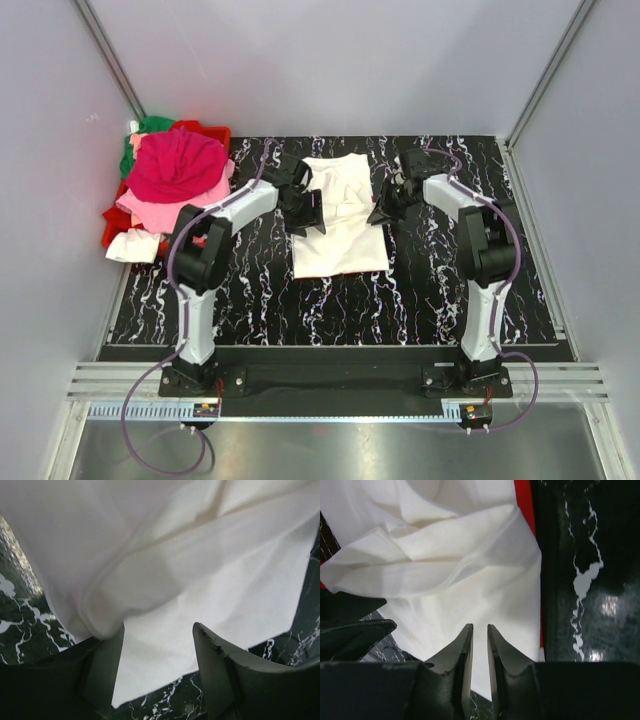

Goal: Fold and stack the t-shirts
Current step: Fold the tshirt

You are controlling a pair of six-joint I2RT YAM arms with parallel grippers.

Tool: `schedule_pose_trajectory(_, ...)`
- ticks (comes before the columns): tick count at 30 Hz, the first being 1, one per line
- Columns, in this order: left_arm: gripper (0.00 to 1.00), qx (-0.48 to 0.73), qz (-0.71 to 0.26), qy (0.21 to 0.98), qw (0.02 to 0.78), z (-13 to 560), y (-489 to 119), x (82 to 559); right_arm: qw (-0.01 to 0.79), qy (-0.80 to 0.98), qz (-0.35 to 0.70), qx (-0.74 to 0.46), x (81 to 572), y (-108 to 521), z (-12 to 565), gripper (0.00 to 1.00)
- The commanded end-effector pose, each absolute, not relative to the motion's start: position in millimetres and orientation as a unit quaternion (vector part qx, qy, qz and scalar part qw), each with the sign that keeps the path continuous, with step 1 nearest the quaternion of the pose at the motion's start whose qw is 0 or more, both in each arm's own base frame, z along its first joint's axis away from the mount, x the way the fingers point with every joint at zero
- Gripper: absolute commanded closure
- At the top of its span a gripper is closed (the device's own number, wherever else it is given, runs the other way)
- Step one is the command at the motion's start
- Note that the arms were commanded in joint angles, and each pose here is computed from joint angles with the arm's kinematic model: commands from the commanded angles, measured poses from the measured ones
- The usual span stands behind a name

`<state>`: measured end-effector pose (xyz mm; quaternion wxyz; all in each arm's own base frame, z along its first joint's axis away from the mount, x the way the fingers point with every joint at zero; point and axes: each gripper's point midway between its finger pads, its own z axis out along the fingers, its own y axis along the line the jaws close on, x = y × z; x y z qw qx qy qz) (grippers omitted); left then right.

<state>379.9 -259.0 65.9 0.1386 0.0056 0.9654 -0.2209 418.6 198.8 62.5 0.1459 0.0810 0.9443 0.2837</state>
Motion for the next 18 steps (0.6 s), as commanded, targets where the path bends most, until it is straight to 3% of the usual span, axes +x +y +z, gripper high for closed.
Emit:
schedule_pose_trajectory(1, 0.38, 0.005, -0.221, 0.957, 0.189, 78.3, -265.3, 418.3, 0.157, 0.937, 0.307, 0.06, 444.7, 215.0, 63.9, 0.76)
schedule_pose_trajectory(8, 0.38, -0.031, -0.228, 0.949, 0.216, 89.1, -251.9, 486.0, 0.168, 0.937, 0.302, 0.05, 504.7, 227.0, 52.8, 0.75)
schedule_pose_trajectory(10, 0.37, -0.062, -0.22, 0.951, 0.206, 78.1, -228.2, 501.1, 0.153, 0.94, 0.299, 0.054, 514.5, 230.2, 32.2, 0.74)
schedule_pose_trajectory(12, 0.37, -0.088, -0.221, 0.949, 0.209, 83.1, -206.5, 517.3, 0.165, 0.937, 0.304, 0.046, 529.6, 233.6, 47.0, 0.72)
schedule_pose_trajectory(13, 0.37, -0.094, -0.217, 0.95, 0.203, 78.8, -200.1, 519.2, 0.155, 0.94, 0.3, 0.047, 528.2, 232.8, 43.3, 0.68)
schedule_pose_trajectory(16, 0.36, -0.096, -0.198, 0.955, 0.2, 89.0, -179.5, 504.4, 0.185, 0.934, 0.304, 0.027, 527.3, 228.1, 74.4, 0.47)
schedule_pose_trajectory(17, 0.34, -0.09, -0.198, 0.954, 0.205, 93.8, -177.9, 497.3, 0.195, 0.932, 0.305, 0.023, 523.5, 225.8, 82.3, 0.4)
schedule_pose_trajectory(18, 0.24, -0.086, -0.204, 0.949, 0.223, 101.7, -178.3, 495.2, 0.231, 0.924, 0.305, 0.018, 522.3, 217.0, 118.0, 0.25)
